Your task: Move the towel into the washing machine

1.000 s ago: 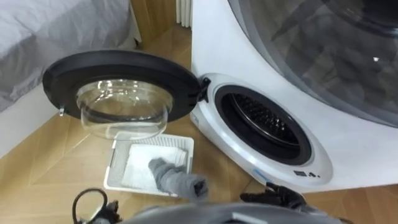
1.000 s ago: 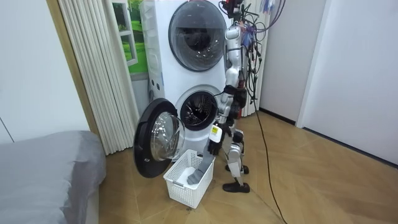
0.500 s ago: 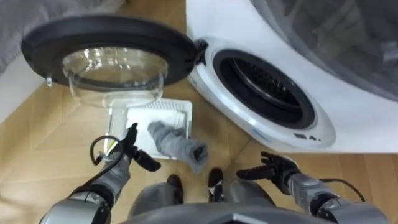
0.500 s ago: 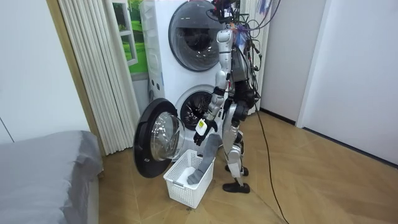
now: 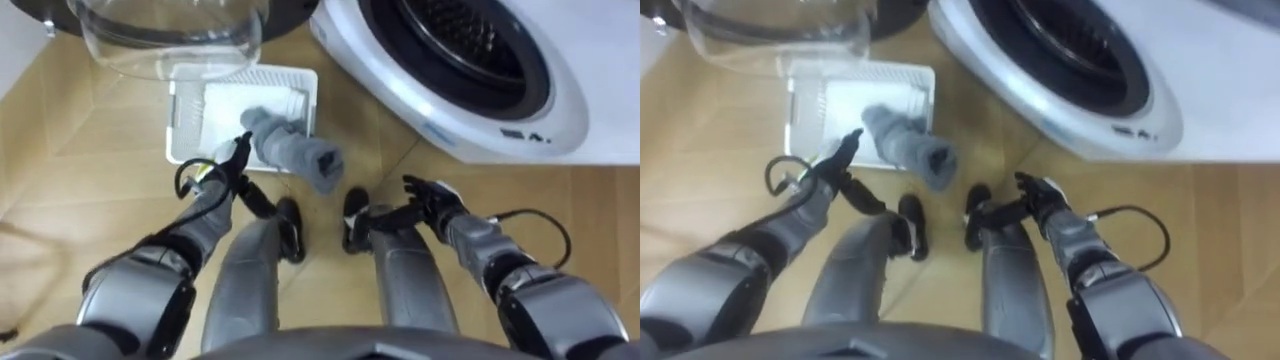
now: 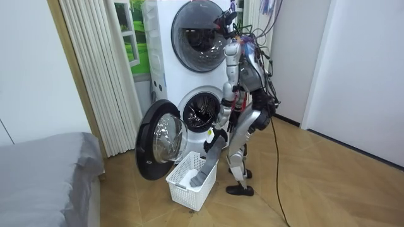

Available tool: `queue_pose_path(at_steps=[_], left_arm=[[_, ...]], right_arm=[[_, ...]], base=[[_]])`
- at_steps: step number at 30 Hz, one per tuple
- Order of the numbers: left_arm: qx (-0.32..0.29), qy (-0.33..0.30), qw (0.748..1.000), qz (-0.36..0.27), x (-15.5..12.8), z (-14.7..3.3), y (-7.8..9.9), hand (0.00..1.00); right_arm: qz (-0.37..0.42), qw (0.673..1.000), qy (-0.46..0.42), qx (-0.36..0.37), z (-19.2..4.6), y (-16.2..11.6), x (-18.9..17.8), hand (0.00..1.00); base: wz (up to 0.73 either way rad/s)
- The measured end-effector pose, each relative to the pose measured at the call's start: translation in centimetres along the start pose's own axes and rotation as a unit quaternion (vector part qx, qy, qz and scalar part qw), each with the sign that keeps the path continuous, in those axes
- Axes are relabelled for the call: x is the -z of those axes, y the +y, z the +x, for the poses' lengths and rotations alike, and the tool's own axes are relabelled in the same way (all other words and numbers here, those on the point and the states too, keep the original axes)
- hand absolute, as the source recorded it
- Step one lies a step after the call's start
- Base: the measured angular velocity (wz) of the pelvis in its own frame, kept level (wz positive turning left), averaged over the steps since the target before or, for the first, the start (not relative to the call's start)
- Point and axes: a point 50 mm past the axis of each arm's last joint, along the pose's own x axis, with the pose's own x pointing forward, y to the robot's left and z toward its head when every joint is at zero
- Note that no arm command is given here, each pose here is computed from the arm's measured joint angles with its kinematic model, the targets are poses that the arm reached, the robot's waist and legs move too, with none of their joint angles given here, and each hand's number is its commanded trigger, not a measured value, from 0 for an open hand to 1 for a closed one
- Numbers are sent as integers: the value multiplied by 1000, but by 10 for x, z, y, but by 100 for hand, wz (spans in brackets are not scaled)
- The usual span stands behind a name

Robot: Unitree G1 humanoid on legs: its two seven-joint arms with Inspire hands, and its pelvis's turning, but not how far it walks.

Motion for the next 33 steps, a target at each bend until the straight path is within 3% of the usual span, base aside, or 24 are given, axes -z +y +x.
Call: queue_pose_path(at_steps=[3, 9, 15, 25, 26, 27, 33], left_arm=[[-26, -23, 999, 34, -11, 6, 20, 0], [-58, -69, 989, 116, -30, 12, 42, 0], [-67, -112, 971, 199, -51, 15, 45, 0], [-95, -143, 962, 212, -65, 14, 46, 0], [-97, -145, 962, 212, -67, 15, 47, 54], [-97, -146, 961, 212, -68, 15, 47, 100], [-93, -151, 959, 221, -70, 15, 45, 100]], right_arm=[[-16, 999, -38, -3, 3, 0, -22, 0], [-53, 995, -82, -17, 5, 5, -50, 0], [-45, 992, -114, -33, 4, 8, -67, 0], [-31, 988, -143, -43, 3, 13, -78, 0], [-31, 988, -144, -43, 3, 13, -79, 0], [-30, 988, -146, -45, 3, 14, -80, 0], [-31, 986, -156, -51, 3, 19, -84, 0]], base=[[-2], [-4], [-7], [-3], [-7], [-8], [-2]])
